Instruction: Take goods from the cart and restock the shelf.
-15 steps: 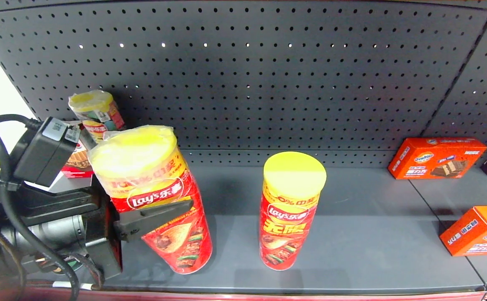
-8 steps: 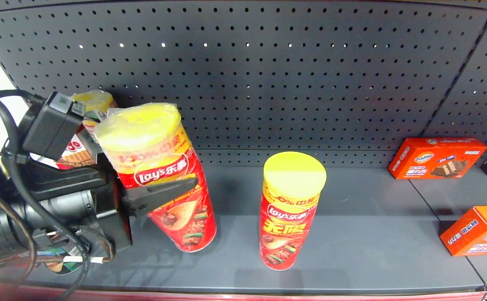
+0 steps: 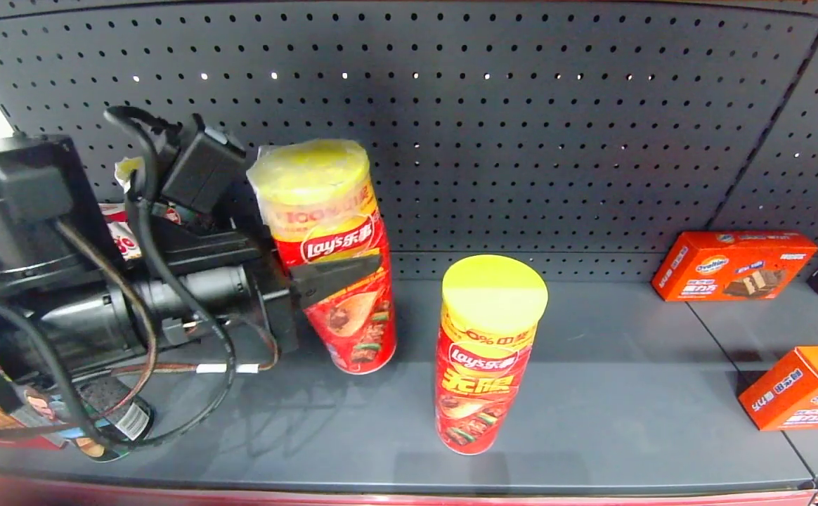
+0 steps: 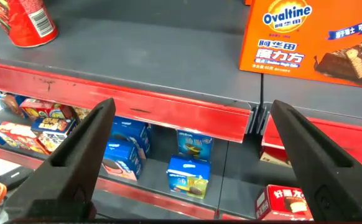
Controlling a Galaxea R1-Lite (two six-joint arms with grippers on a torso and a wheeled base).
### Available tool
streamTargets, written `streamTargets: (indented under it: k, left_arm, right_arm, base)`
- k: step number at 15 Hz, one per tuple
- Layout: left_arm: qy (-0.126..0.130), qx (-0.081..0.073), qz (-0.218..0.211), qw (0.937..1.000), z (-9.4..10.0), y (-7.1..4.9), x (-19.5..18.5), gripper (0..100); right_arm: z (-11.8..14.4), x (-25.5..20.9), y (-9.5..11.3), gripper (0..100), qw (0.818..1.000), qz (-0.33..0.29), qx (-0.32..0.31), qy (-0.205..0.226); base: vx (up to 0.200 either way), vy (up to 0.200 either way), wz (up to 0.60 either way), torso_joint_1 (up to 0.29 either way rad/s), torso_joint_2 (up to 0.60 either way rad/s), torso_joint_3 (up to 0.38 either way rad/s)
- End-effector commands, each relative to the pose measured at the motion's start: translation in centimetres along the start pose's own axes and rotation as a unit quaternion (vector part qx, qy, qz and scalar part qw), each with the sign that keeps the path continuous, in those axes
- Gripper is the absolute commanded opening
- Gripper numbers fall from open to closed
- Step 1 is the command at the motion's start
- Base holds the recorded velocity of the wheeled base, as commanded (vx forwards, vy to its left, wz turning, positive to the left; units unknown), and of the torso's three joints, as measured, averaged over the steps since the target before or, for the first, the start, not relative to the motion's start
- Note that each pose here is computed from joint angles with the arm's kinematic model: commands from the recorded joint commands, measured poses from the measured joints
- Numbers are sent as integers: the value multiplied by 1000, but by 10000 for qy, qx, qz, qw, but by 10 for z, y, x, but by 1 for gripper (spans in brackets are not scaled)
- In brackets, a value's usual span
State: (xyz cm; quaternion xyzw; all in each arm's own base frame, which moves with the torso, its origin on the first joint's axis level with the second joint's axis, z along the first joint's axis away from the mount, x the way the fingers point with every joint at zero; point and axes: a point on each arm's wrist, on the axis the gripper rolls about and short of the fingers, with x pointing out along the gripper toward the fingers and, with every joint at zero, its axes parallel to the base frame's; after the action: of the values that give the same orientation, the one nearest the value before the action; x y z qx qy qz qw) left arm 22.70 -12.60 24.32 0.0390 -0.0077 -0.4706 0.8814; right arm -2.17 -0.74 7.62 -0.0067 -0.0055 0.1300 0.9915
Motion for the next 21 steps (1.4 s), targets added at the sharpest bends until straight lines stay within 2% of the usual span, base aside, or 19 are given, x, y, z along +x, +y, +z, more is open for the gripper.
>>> streamTargets:
  k: [1, 2, 3, 4, 6, 10, 13, 16, 19, 21]
  left_arm:
    - [64, -24, 61, 10000, -4, 17, 34, 0]
    - [34, -2, 26, 10000, -2, 18, 37, 0]
    - [221, -76, -92, 9997, -7, 19, 49, 0]
    - [349, -83, -98, 9993, -12, 21, 54, 0]
    - [446, -69, -134, 9989, -21, 25, 64, 0]
    - [389, 52, -148, 9991, -25, 38, 91, 0]
    - [355, 79, -152, 9992, -29, 46, 107, 0]
    - [392, 68, -202, 9990, -36, 45, 117, 0]
    - [266, 128, -241, 9993, -43, 46, 129, 0]
    - [277, 123, -274, 9992, -47, 46, 134, 0]
  right_arm:
    - [0, 0, 0, 100, 10000, 0, -1, 7]
    - [0, 0, 0, 100, 10000, 7, -1, 7]
    - [0, 0, 0, 100, 10000, 7, -1, 7]
    - [0, 0, 0, 100, 10000, 0, -1, 7]
    - [0, 0, 0, 100, 10000, 0, -1, 7]
    - [0, 0, 0, 100, 10000, 0, -1, 7]
    - [0, 0, 0, 100, 10000, 0, -1, 7]
    - [0, 0, 0, 100, 10000, 0, -1, 7]
    - [0, 0, 0, 100, 10000, 0, -1, 7]
    - [0, 0, 0, 100, 10000, 0, -1, 7]
  base:
    - [0, 0, 0, 0, 0, 0]
    - [0, 0, 0, 0, 0, 0]
    - [0, 0, 0, 0, 0, 0]
    - [0, 0, 0, 0, 0, 0]
    - [0, 0, 0, 0, 0, 0]
    - [0, 0, 0, 0, 0, 0]
    - [0, 0, 0, 0, 0, 0]
    - [0, 0, 0, 0, 0, 0]
    - [0, 0, 0, 0, 0, 0]
    - [0, 0, 0, 0, 0, 0]
